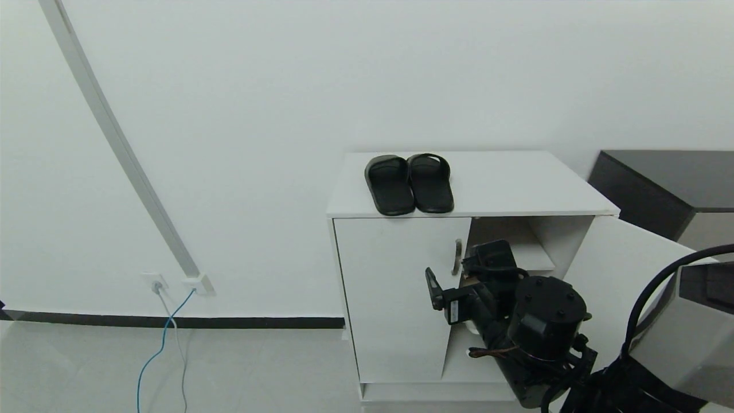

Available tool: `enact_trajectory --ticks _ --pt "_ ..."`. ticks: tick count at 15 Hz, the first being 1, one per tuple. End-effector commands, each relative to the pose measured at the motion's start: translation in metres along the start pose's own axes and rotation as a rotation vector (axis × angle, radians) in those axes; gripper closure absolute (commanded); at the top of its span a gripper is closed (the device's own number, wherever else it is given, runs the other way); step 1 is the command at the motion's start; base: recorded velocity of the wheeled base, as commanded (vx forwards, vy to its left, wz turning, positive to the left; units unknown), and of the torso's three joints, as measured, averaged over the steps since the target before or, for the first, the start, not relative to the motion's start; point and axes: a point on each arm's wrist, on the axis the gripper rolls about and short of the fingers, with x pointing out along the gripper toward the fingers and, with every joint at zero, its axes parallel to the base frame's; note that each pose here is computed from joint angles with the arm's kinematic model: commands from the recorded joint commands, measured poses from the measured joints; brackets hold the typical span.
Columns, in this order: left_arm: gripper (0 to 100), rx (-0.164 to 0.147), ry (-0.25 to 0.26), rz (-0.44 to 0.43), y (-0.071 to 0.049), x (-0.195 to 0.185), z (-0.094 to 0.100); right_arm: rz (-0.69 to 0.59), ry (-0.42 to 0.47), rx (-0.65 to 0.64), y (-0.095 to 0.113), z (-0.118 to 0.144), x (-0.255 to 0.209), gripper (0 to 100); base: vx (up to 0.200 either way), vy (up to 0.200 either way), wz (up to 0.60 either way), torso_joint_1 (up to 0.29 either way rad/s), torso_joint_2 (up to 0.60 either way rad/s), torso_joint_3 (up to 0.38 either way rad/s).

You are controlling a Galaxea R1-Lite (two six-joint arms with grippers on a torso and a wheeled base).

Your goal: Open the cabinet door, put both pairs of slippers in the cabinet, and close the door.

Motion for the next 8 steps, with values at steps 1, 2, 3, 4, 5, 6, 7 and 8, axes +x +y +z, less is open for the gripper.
enact_trajectory --ticks 1,2,3,4,5,6,7,8 --pt "100 0.0 0.001 0.0 0.0 0.0001 0.0 -0.001 -0.003 0.001 0.0 0.0008 0.0002 0 0.0 0.0 0.0 0.237 -0.56 -0.33" --pt "100 0.0 0.001 0.0 0.0 0.0001 0.0 -0.001 -0.002 0.0 -0.0001 0.0005 -0.0001 0 0.0 0.0 0.0 0.237 -0.56 -0.33" --pt "100 0.0 0.001 0.0 0.0 0.0001 0.0 -0.001 0.0 0.0 -0.0001 0.0003 -0.0001 0 0.0 0.0 0.0 0.251 -0.59 -0.339" --pt "100 -0.001 0.001 0.0 0.0 0.0001 0.0 -0.001 -0.002 0.0 0.0 0.0006 0.0002 0 0.0 0.0 0.0 0.256 -0.59 -0.339" --pt "100 0.0 0.001 0.0 0.0 0.0001 0.0 -0.001 -0.003 0.001 0.0 0.0008 0.0002 0 0.0 0.0 0.0 0.271 -0.62 -0.349" --pt "100 -0.001 0.001 0.0 0.0 0.0001 0.0 -0.001 -0.003 0.001 0.0 0.0008 0.0002 0 0.0 0.0 0.0 0.266 -0.61 -0.344" --pt "100 0.0 0.001 0.0 0.0 0.0001 0.0 -0.001 -0.003 0.001 0.0 0.0008 0.0002 0 0.0 0.0 0.0 0.237 -0.52 -0.286" --pt "100 0.0 0.001 0.0 0.0 0.0001 0.0 -0.001 -0.002 0.0 -0.0003 0.0002 0.0005 0 0.0 0.0 0.0 0.198 -0.44 -0.242"
